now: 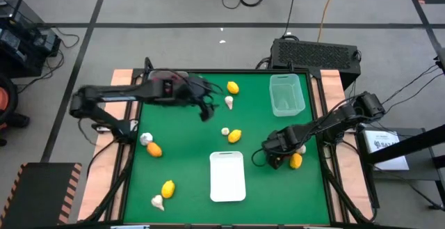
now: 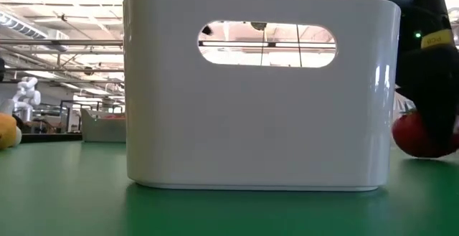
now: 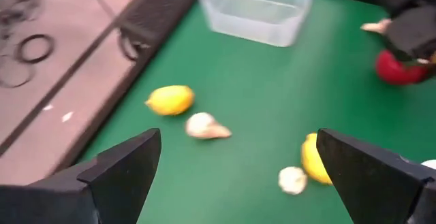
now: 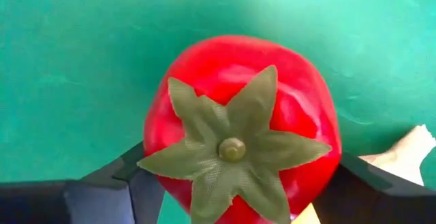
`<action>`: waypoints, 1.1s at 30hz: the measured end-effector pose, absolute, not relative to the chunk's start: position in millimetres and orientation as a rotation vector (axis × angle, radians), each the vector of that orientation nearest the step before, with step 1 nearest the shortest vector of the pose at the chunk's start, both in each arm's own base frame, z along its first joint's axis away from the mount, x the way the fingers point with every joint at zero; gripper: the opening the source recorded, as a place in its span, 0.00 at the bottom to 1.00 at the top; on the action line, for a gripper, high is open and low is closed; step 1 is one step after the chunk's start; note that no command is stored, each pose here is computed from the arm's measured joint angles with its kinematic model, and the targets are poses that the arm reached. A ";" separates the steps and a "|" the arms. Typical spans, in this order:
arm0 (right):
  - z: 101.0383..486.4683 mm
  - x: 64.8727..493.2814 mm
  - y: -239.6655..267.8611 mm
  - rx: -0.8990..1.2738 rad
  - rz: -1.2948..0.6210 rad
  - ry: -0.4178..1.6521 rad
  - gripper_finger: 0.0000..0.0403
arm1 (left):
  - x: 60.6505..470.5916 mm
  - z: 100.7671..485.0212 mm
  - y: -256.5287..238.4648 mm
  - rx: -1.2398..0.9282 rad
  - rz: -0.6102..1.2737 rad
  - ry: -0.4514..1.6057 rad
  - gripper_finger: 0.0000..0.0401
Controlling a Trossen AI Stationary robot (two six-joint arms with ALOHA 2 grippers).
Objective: Sort produce into baskets
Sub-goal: Put the tomato into the gray bin
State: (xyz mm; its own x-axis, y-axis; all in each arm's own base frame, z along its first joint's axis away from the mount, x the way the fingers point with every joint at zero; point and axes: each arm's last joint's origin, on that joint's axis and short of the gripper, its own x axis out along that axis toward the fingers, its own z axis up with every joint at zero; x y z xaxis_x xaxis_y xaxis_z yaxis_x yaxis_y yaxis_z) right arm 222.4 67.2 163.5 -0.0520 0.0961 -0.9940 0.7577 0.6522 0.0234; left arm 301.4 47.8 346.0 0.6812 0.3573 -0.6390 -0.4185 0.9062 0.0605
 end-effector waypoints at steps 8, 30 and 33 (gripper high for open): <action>200.7 253.9 54.0 0.735 -0.505 1.421 0.70 | 227.3 376.3 65.6 -0.112 0.620 0.767 0.99; 284.6 419.2 -98.1 0.766 -0.208 0.522 0.69 | 153.3 260.1 90.9 -0.331 0.909 0.982 0.99; 272.1 447.3 -126.7 0.801 -0.224 0.513 0.69 | 144.7 254.3 98.7 -0.399 0.990 0.998 0.99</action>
State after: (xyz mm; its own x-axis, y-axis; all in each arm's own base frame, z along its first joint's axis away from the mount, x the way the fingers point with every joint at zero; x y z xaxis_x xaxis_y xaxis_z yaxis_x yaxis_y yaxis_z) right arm 447.3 -126.7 272.1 0.8555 -0.0004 -0.5178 0.3796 0.6806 0.6266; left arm 144.7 98.7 254.3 0.1759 0.5075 -0.8435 -0.8395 0.5248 0.1407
